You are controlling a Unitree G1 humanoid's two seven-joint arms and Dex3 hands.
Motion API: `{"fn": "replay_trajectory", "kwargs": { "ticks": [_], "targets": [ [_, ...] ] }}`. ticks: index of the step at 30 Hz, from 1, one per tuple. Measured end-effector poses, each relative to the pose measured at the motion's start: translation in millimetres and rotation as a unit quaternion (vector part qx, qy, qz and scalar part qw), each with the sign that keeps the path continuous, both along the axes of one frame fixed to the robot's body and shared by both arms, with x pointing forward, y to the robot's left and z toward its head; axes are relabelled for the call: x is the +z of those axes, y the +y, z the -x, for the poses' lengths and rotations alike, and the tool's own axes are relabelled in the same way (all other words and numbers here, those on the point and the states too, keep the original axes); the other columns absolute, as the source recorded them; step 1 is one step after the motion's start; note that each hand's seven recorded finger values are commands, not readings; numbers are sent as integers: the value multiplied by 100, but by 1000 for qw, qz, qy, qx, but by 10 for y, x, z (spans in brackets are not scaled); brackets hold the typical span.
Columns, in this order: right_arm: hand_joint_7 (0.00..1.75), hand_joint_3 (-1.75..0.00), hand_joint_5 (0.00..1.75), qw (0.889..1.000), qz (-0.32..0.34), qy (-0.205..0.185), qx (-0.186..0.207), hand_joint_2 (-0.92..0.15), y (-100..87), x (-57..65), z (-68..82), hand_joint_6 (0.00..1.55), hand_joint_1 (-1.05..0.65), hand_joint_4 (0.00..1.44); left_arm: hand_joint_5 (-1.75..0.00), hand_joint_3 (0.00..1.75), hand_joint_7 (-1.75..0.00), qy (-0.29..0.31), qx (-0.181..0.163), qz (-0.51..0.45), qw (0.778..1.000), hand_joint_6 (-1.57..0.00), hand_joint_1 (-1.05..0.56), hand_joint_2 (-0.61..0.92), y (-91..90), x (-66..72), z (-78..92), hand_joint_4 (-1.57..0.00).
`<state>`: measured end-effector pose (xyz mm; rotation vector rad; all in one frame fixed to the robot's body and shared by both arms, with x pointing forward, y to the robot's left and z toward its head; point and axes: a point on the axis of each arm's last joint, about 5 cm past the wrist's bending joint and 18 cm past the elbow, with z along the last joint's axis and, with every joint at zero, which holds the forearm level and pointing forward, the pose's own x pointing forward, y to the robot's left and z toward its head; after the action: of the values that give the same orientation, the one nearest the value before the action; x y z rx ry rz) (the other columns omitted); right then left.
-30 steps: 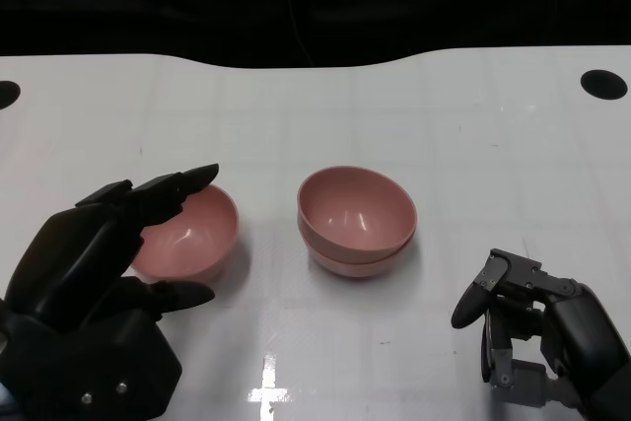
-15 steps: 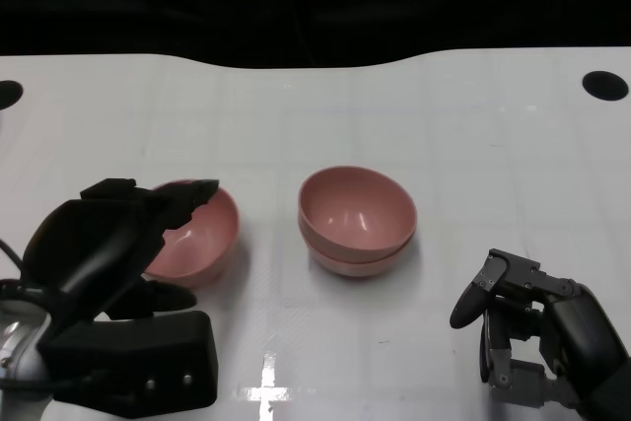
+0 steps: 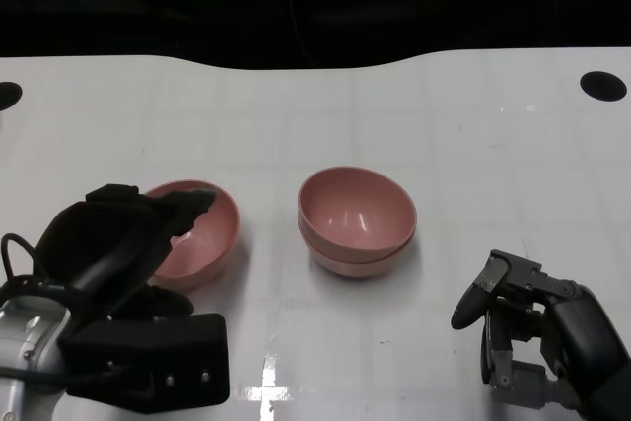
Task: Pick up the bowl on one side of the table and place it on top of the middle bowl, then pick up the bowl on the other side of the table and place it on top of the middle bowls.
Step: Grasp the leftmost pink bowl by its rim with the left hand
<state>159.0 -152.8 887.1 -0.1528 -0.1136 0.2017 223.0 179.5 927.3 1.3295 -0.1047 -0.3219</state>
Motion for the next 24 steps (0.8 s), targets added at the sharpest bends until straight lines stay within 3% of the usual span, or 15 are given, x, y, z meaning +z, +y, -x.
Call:
{"fn": "replay_trajectory", "kwargs": {
  "ticks": [8,11,14,15,17,18,19,20,21,24],
  "targets": [
    [158,-158,175,1000,-1,0,0,-30,5,3,-1,79,-3,95,-15,4,-2,68,2,-70,995,-43,-55,92,-87,-67,-193,-52],
    [158,-158,175,1000,-2,0,0,-30,8,4,0,80,-3,95,-13,10,-3,86,3,-90,992,-47,-50,92,-107,-116,-284,-58],
    [157,-158,175,1000,-2,0,0,-30,9,3,4,80,-3,95,-22,14,-9,95,-6,-99,991,-64,-41,92,-117,-185,-346,-81],
    [157,-158,175,1000,-2,0,-1,-30,10,3,6,80,-3,95,-39,17,-9,91,-11,-96,991,-80,-36,92,-115,-211,-360,-88],
    [157,-157,175,1000,-2,0,0,-30,12,5,8,80,-3,95,-76,19,-6,77,-21,-80,994,-97,-31,92,-108,-265,-383,-84],
    [157,-157,175,1000,-3,0,-1,-30,12,6,10,80,-3,95,-112,30,-13,69,-26,-70,995,-113,-26,92,-104,-291,-390,-84],
    [157,-157,175,1000,-3,0,0,-30,13,6,11,80,-3,95,-141,44,-38,60,-29,-57,996,-111,-25,89,-101,-318,-393,-81],
    [157,-157,175,1000,-3,0,-1,-30,14,5,12,80,-3,95,-156,55,-67,52,-33,-45,997,-102,-24,86,-97,-349,-393,-80],
    [156,-157,175,1000,-3,0,-1,-30,14,5,12,80,-3,95,-167,63,-109,44,-36,-37,998,-86,-23,84,-93,-376,-390,-83],
    [156,-157,175,1000,-3,0,-1,-30,15,5,12,80,-3,94,-174,75,-163,13,-45,-14,999,-66,-24,81,-79,-413,-399,-88]
  ]
}}
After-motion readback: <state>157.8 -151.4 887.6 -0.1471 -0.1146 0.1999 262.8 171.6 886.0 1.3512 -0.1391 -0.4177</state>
